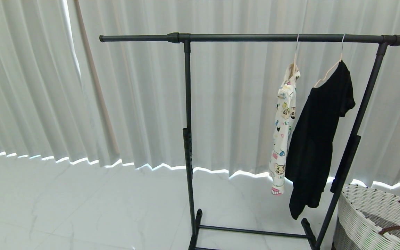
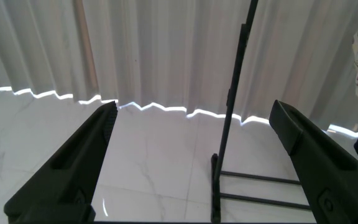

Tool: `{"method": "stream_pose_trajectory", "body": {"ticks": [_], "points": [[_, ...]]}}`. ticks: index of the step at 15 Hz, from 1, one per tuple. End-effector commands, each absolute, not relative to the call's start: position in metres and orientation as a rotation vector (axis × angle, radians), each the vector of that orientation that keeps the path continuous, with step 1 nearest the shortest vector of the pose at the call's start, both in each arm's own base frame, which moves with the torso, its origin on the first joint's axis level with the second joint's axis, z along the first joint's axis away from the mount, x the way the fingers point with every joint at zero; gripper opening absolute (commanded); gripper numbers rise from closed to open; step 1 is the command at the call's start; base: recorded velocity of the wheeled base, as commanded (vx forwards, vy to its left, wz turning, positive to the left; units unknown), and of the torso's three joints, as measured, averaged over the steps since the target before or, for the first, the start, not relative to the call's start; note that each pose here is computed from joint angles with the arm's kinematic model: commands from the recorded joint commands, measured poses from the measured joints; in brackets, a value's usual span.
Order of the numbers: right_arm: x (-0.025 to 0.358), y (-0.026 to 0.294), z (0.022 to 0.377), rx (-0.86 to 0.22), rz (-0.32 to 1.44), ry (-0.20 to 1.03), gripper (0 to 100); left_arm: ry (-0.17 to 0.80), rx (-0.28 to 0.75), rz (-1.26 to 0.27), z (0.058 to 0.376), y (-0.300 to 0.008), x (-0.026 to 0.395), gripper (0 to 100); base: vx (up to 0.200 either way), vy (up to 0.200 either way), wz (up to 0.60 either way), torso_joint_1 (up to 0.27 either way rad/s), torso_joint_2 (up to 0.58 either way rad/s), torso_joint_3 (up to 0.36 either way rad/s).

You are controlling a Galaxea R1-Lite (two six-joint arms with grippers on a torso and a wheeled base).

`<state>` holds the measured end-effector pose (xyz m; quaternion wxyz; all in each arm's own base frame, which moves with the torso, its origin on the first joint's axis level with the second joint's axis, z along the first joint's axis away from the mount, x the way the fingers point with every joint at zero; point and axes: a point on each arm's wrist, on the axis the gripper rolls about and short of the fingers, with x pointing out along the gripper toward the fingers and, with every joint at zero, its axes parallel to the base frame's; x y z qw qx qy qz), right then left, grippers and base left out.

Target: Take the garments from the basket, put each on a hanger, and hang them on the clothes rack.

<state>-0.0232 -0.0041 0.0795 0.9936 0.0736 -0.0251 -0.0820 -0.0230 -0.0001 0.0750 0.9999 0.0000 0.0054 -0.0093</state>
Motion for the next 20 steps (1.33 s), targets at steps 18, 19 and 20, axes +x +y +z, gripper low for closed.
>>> {"method": "stream_pose_trajectory", "body": {"ticks": [18,19,20], "points": [[-0.0228,-0.0013,0.0761,0.083,-0.044,-0.008,100,0.011,0.0,-0.018,0.0749,-0.0001,-0.023,100,0.0,0.0,0.0,0.0,0.0,0.0],[-0.0228,-0.0013,0.0761,0.08,-0.044,-0.008,100,0.011,0.0,-0.018,0.0749,-0.0001,-0.023,100,0.0,0.0,0.0,0.0,0.0,0.0],[-0.0228,-0.0013,0.076,0.078,-0.044,-0.006,100,0.011,0.003,-0.018,0.0749,-0.0001,-0.023,100,0.0,0.0,0.0,0.0,0.0,0.0]]}}
